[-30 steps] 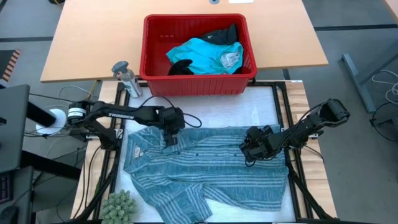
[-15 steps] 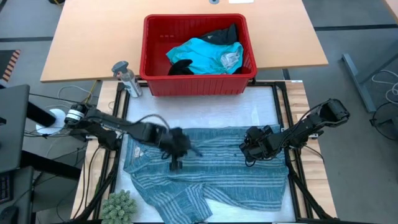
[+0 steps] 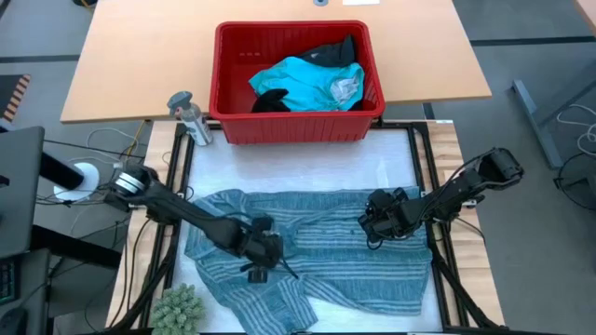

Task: Fold Laundry from Bin
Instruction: Fold the patterned blue shirt

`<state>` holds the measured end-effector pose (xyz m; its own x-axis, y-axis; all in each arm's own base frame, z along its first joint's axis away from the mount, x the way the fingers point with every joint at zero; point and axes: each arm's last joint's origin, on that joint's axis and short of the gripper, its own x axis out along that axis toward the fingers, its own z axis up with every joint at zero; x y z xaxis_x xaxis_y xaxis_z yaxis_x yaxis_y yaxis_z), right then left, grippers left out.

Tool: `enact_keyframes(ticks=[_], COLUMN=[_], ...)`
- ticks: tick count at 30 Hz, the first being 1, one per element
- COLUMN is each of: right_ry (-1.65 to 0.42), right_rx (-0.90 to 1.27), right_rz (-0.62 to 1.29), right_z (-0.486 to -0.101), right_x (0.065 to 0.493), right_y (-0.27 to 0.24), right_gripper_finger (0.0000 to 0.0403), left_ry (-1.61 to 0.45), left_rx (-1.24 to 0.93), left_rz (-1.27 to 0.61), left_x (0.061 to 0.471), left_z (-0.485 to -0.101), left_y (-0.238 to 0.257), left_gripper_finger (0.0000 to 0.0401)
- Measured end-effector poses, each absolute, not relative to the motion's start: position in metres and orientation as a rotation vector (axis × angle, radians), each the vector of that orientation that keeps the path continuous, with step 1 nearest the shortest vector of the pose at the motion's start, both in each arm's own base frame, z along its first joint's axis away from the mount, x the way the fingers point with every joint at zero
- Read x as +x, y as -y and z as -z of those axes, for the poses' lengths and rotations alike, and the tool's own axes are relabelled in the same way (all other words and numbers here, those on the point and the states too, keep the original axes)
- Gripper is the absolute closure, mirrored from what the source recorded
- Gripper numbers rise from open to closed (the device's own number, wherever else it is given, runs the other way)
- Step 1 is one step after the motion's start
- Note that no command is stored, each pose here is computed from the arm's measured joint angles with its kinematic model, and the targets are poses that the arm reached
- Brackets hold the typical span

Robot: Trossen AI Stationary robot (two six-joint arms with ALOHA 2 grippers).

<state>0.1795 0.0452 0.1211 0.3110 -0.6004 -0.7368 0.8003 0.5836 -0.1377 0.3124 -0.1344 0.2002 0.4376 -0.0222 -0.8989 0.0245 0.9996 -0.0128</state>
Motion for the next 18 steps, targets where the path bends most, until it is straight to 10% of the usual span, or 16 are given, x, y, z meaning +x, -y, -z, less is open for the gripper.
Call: enact_keyframes(ticks=[7, 18], right_ry=[-0.834, -0.824], right_rx=[0.267, 0.239], right_rz=[0.906, 0.854], right_z=[-0.121, -0.122], right_x=[0.183, 0.188], right_y=[-0.047, -0.048], right_gripper_finger=[0.0216, 0.0216], left_ry=[-1.204, -0.764], left_rx=[-0.032, 0.099], left_rz=[0.028, -0.413], left_x=[0.314, 0.239], left_z=[-0.183, -0.308], left_y=[0.136, 0.089], left_gripper_finger=[0.0235, 0.0226])
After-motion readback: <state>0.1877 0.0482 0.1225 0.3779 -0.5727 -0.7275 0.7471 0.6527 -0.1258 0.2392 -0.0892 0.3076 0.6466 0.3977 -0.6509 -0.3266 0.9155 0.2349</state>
